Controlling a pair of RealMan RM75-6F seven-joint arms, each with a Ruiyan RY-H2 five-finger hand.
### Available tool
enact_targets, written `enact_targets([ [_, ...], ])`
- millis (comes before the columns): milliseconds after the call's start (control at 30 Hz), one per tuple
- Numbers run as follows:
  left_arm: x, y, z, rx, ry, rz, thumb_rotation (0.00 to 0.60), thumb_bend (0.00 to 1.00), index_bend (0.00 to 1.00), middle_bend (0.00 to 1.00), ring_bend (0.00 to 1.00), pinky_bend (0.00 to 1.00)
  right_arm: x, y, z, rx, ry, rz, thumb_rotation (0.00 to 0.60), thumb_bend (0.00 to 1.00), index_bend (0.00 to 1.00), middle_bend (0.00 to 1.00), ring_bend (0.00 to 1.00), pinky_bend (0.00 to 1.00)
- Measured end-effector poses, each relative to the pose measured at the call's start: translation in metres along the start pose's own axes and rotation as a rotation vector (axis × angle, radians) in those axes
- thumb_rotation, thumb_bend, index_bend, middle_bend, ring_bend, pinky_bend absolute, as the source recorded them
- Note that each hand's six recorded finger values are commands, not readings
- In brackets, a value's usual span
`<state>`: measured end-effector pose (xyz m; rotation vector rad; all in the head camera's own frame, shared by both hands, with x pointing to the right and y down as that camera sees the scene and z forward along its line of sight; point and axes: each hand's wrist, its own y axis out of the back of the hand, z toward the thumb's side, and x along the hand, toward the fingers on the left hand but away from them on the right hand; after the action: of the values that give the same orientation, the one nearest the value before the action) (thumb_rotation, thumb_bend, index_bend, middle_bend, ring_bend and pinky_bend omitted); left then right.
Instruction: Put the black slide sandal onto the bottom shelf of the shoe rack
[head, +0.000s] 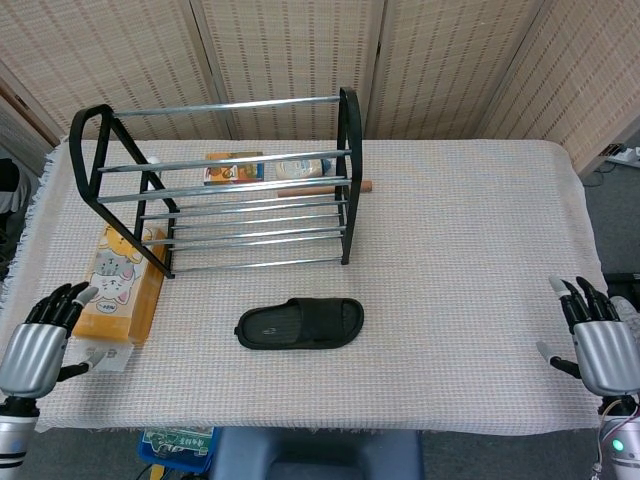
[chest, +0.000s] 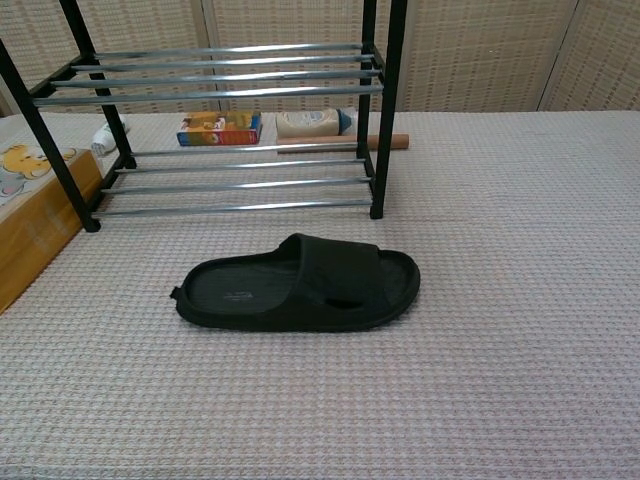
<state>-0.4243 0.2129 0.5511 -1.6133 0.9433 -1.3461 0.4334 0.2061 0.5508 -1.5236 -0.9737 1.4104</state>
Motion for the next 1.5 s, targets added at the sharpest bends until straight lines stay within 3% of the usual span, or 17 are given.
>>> enact_targets([
  [200, 0.018, 0.003, 0.043, -0.054, -0.148, -0.020, 0.600, 0.16, 0.16, 0.14, 0.14, 0.25, 0.000, 0.000, 0.000, -0.004, 0.008, -0.001, 0.600, 0.20, 0.00, 0.13, 0.10, 0.15],
  [300, 0.027, 0.006, 0.067, -0.076, -0.217, -0.024, 0.600, 0.16, 0.16, 0.14, 0.16, 0.30, 0.000, 0.001, -0.001, -0.005, 0.007, -0.004, 0.600, 0.20, 0.00, 0.13, 0.10, 0.15],
  [467, 0.038, 0.001, 0.103, -0.094, -0.298, -0.049, 0.600, 0.16, 0.14, 0.14, 0.17, 0.32, 0.001, 0.002, -0.003, -0.006, 0.009, -0.006, 0.600, 0.20, 0.00, 0.13, 0.10, 0.15],
  [700, 0.053, -0.022, 0.148, -0.104, -0.373, -0.174, 0.600, 0.16, 0.02, 0.11, 0.11, 0.31, 0.003, 0.002, -0.007, -0.009, 0.003, -0.008, 0.600, 0.20, 0.00, 0.13, 0.10, 0.15],
  [1000, 0.078, -0.063, 0.176, -0.111, -0.331, -0.353, 0.600, 0.16, 0.00, 0.02, 0.05, 0.29, 0.005, 0.001, -0.011, -0.017, -0.002, -0.008, 0.600, 0.20, 0.00, 0.13, 0.10, 0.15],
  [1233, 0.094, -0.093, 0.187, -0.083, -0.263, -0.439, 0.600, 0.15, 0.00, 0.00, 0.01, 0.28, 0.004, 0.001, -0.011, -0.020, 0.005, -0.009, 0.600, 0.20, 0.00, 0.13, 0.10, 0.15],
  [1500, 0.106, -0.109, 0.192, -0.038, -0.197, -0.517, 0.600, 0.11, 0.00, 0.00, 0.00, 0.20, 0.004, 0.000, -0.012, -0.024, 0.005, -0.008, 0.600, 0.20, 0.00, 0.13, 0.10, 0.15],
])
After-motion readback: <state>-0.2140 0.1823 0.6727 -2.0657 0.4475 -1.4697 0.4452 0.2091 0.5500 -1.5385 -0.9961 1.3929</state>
